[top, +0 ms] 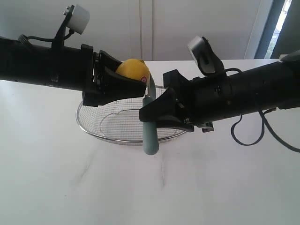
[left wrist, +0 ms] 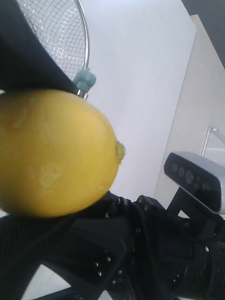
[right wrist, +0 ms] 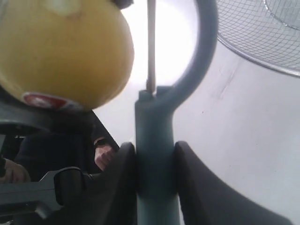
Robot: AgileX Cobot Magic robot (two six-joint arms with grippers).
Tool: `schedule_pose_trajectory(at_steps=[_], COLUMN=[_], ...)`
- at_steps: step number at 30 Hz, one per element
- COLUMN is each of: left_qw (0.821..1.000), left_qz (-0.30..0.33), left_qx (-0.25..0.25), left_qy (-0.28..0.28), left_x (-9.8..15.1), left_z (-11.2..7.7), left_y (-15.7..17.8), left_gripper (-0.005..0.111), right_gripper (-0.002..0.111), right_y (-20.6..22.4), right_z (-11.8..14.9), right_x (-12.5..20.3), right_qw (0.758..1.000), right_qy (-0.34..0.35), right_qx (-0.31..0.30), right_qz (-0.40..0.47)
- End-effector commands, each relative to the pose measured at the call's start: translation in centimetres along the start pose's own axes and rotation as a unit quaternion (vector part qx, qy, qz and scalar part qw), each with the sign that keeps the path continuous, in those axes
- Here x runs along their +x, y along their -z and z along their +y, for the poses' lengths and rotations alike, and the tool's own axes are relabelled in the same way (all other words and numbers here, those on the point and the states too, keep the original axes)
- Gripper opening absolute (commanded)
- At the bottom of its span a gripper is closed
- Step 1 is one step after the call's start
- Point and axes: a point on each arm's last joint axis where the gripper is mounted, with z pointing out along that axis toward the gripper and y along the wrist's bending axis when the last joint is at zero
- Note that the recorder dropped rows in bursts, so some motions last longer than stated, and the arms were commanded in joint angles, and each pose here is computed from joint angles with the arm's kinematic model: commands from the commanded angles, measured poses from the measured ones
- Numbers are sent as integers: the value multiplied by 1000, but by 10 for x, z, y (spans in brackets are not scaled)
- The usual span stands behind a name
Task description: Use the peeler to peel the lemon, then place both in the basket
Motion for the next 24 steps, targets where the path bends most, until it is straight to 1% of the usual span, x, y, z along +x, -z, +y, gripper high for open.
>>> schedule_pose_trajectory(at_steps=[1, 6, 13, 18, 24], left_qw=[1000, 1000, 1000, 1000, 1000], left_qz=[-18, -18, -18, -18, -18], left_qx=[10, 10, 10, 10, 10], left_qy=[3, 3, 4, 4, 4], left_x=[-6, -6, -6, -6, -6], left_z=[-3, -3, -3, -3, -3], left_y=[0, 0, 0, 0, 0], left_gripper=[0, 0, 0, 0, 0], right_gripper=[0, 0, 0, 0, 0], right_y=[4, 15, 23, 28, 29], right_z=[5, 16, 29, 35, 30], right_x=[0, -1, 4, 6, 8], right_qw=[1000, 999, 998, 998, 998], right_qy=[4, 21, 41, 51, 50], right_qx=[-2, -1, -17, -16, 22], right_qz=[-13, -37, -36, -41, -31])
